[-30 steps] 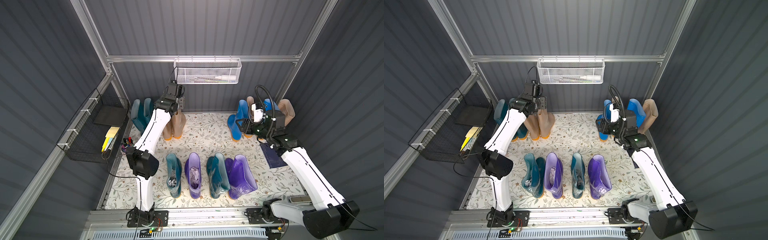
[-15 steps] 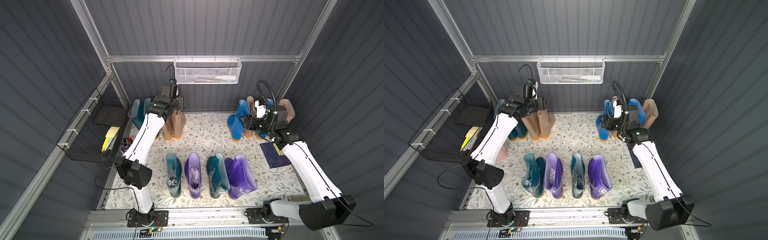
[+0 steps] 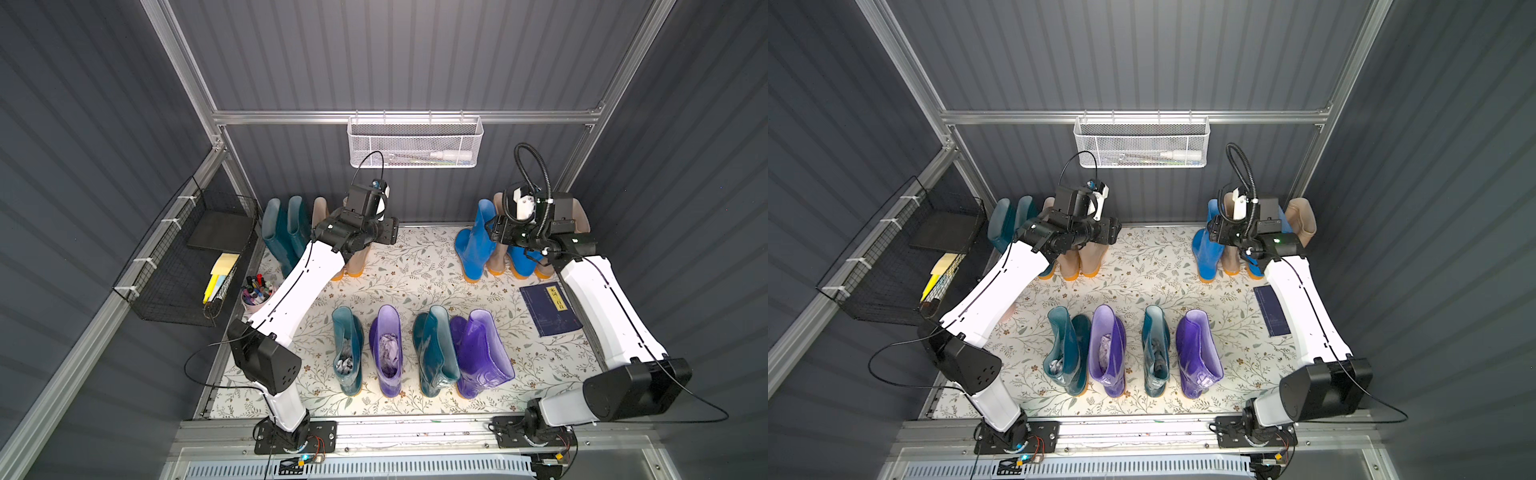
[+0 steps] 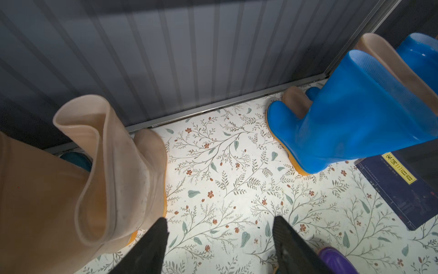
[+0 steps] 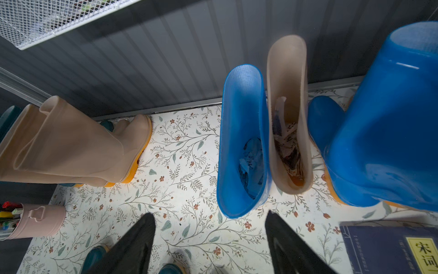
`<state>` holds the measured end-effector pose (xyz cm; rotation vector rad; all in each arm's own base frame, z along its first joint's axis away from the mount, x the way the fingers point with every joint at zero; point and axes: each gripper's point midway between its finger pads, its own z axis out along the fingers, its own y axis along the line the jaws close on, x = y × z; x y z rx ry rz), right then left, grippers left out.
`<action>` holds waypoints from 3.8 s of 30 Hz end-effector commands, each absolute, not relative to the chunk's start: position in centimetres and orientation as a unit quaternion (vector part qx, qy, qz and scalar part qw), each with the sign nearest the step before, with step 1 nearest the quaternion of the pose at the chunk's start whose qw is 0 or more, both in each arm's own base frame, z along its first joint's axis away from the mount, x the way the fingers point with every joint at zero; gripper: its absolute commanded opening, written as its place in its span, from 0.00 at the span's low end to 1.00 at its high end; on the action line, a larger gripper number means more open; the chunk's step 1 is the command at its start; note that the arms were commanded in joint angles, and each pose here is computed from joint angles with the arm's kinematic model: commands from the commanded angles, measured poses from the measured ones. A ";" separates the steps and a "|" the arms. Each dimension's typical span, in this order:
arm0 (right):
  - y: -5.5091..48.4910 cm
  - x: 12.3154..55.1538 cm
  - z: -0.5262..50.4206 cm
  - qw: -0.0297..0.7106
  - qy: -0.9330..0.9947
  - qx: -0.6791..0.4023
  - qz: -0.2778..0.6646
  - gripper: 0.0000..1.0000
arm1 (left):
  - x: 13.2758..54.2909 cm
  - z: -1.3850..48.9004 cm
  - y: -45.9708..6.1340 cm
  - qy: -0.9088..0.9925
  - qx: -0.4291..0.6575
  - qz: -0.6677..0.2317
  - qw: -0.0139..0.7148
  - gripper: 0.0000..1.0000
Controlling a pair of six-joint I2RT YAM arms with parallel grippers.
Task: Match and arrange rain boots in pairs
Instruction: Pick up the rain boot at the center of the board, then place the rain boot at the center of the board.
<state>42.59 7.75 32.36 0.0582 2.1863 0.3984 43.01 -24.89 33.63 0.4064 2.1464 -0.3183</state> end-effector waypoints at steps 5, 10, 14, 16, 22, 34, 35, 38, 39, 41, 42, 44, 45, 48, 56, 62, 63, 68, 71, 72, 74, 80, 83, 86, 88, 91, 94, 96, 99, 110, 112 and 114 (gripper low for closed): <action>7.6 42.6 30.5 0.420 0.893 0.027 0.160 0.78 | 42.4 34.6 -24.1 0.862 0.165 -0.126 0.462 0.72; 7.7 43.1 29.3 0.410 0.897 0.030 0.161 0.78 | 42.4 34.3 -24.3 0.863 0.168 -0.127 0.459 0.72; 7.8 43.7 28.6 0.404 0.900 0.032 0.161 0.78 | 42.3 34.0 -24.2 0.865 0.169 -0.124 0.456 0.72; 7.8 44.1 28.5 0.404 0.900 0.032 0.162 0.78 | 42.2 33.9 -24.1 0.866 0.169 -0.123 0.454 0.72; 8.1 45.5 27.5 0.396 0.903 0.030 0.164 0.78 | 42.0 33.8 -23.9 0.867 0.169 -0.122 0.453 0.72; 8.0 48.6 26.9 0.396 0.906 0.026 0.149 0.74 | 41.4 33.7 -23.0 0.871 0.163 -0.111 0.451 0.72; 7.9 48.8 26.9 0.397 0.906 0.026 0.147 0.73 | 41.3 33.6 -23.0 0.871 0.163 -0.110 0.450 0.72; 7.9 49.1 26.7 0.393 0.908 0.025 0.145 0.70 | 41.3 33.5 -22.9 0.873 0.163 -0.109 0.448 0.72; 8.0 49.2 26.7 0.393 0.908 0.024 0.144 0.69 | 41.3 33.5 -23.0 0.873 0.163 -0.109 0.447 0.72; 7.9 49.4 26.7 0.393 0.908 0.024 0.142 0.66 | 41.3 33.5 -23.0 0.873 0.163 -0.110 0.447 0.72; 7.9 49.4 26.8 0.394 0.908 0.024 0.141 0.64 | 41.3 33.5 -23.0 0.873 0.163 -0.110 0.447 0.72; 7.9 49.3 26.9 0.394 0.908 0.022 0.141 0.58 | 41.3 33.4 -23.0 0.873 0.164 -0.110 0.447 0.72; 7.8 49.3 27.0 0.394 0.908 0.022 0.141 0.56 | 41.3 33.4 -23.0 0.873 0.164 -0.111 0.447 0.72; 7.9 49.2 27.4 0.398 0.906 0.019 0.142 0.47 | 41.3 33.2 -23.1 0.874 0.165 -0.111 0.444 0.72; 8.8 49.3 27.9 0.394 0.904 0.010 0.164 0.15 | 41.2 33.1 -23.1 0.874 0.168 -0.110 0.442 0.72; 9.3 49.4 28.6 0.397 0.900 0.004 0.179 0.04 | 40.8 33.3 -22.9 0.873 0.170 -0.110 0.444 0.72; 9.4 49.4 28.6 0.397 0.900 0.004 0.183 0.02 | 40.8 33.3 -22.9 0.873 0.171 -0.110 0.444 0.72; 10.3 49.3 29.9 0.411 0.887 -0.006 0.210 0.00 | 40.5 33.6 -22.7 0.871 0.170 -0.112 0.446 0.71; 11.1 49.2 30.9 0.418 0.878 -0.014 0.232 0.00 | 40.2 33.7 -22.6 0.871 0.170 -0.112 0.447 0.72; 11.2 49.2 31.1 0.420 0.877 -0.015 0.233 0.00 | 40.1 33.8 -22.5 0.870 0.170 -0.113 0.448 0.72; 11.4 49.3 31.5 0.424 0.875 -0.017 0.235 0.00 | 39.9 34.0 -22.3 0.870 0.169 -0.110 0.451 0.72; 12.8 49.5 32.5 0.432 0.868 -0.032 0.243 0.00 | 39.5 34.3 -21.6 0.869 0.164 -0.104 0.456 0.73; 13.9 49.6 33.0 0.437 0.864 -0.045 0.248 0.00 | 39.1 34.4 -21.4 0.868 0.165 -0.103 0.457 0.73; 15.2 49.8 33.4 0.441 0.860 -0.057 0.250 0.00 | 38.8 34.4 -21.0 0.868 0.161 -0.099 0.458 0.73; 16.1 50.0 33.7 0.444 0.858 -0.065 0.249 0.00 | 38.7 34.2 -20.8 0.870 0.154 -0.099 0.458 0.73; 17.9 50.3 33.7 0.441 0.857 -0.078 0.254 0.00 | 38.4 34.2 -20.6 0.869 0.149 -0.102 0.461 0.73; 19.5 50.8 34.2 0.449 0.854 -0.089 0.247 0.00 | 38.1 34.1 -20.2 0.869 0.146 -0.100 0.462 0.73; 20.9 51.1 34.4 0.450 0.852 -0.100 0.247 0.00 | 37.7 34.1 -20.0 0.869 0.144 -0.100 0.463 0.73; 23.2 51.4 34.7 0.451 0.848 -0.117 0.252 0.00 | 37.2 33.8 -19.6 0.871 0.144 -0.098 0.460 0.73; 31.3 53.5 33.4 0.448 0.835 -0.154 0.280 0.00 | 35.5 31.9 -18.4 0.877 0.133 -0.096 0.452 0.74; 32.2 54.0 32.7 0.447 0.833 -0.156 0.285 0.00 | 35.3 31.7 -18.4 0.877 0.132 -0.100 0.451 0.74; 33.0 54.3 32.4 0.446 0.830 -0.160 0.294 0.00 | 35.0 31.6 -18.5 0.877 0.134 -0.107 0.450 0.74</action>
